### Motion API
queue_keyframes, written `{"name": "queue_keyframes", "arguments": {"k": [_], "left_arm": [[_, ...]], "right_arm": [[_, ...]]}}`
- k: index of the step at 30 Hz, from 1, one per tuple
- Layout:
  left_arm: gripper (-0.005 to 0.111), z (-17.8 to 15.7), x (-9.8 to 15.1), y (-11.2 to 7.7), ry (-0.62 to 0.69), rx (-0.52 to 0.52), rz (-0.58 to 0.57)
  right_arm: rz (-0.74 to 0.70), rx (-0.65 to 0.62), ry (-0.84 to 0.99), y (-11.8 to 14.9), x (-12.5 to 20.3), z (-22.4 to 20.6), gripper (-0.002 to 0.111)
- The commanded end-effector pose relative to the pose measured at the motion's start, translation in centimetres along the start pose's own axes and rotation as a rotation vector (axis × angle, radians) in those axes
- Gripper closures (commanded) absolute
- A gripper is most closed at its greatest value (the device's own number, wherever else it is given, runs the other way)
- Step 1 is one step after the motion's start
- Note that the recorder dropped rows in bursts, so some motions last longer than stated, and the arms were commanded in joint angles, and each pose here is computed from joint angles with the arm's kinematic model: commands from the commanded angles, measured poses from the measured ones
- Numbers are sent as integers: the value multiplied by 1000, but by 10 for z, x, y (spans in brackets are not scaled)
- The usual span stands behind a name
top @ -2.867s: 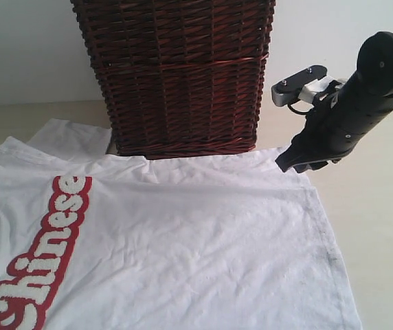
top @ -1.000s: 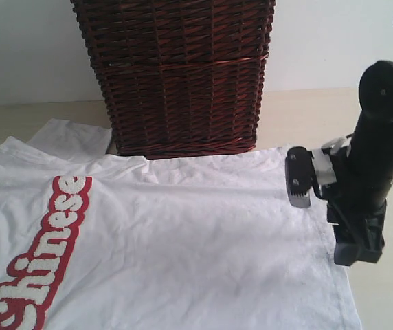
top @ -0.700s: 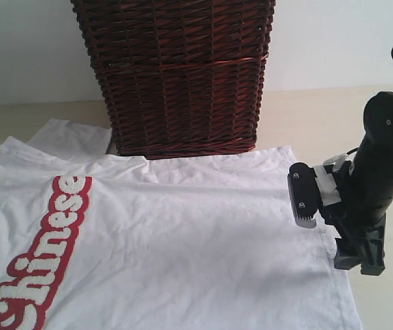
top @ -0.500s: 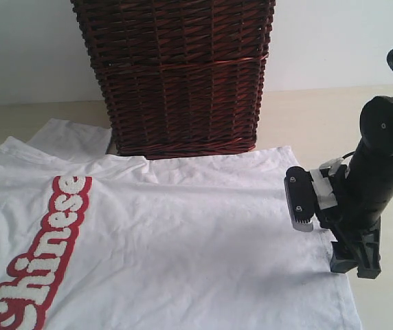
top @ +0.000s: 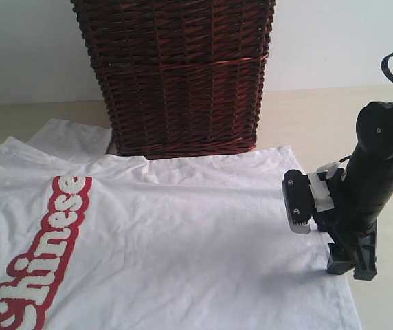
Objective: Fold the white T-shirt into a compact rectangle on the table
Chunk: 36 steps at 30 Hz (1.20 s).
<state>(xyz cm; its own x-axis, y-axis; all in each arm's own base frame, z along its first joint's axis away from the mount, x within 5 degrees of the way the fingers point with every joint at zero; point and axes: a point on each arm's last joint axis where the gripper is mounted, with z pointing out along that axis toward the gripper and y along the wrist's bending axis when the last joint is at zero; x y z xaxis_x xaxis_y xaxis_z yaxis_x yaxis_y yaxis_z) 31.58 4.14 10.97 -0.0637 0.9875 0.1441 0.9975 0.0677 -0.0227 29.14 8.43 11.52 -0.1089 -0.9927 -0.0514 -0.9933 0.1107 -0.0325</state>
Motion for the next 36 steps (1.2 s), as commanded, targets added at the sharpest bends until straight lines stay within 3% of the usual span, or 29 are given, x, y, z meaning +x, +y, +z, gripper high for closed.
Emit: {"name": "queue_keyframes", "arguments": {"k": [1,12,21,36], "left_arm": [[3,11,-3,-6,-27,68,-39],[3,11,-3,-6,-27,68,-39],[3,11,-3,-6,-29,68,-35],[3,11,-3,-6,-28,70,-35]], "right_arm": [[-25,19,16,-2,3,2,42],[-11,51,-77,-1,-5,-12,42],[-71,18,-20,-2,-1,2,42],[-52,18,31,-4,4,14,42]]}}
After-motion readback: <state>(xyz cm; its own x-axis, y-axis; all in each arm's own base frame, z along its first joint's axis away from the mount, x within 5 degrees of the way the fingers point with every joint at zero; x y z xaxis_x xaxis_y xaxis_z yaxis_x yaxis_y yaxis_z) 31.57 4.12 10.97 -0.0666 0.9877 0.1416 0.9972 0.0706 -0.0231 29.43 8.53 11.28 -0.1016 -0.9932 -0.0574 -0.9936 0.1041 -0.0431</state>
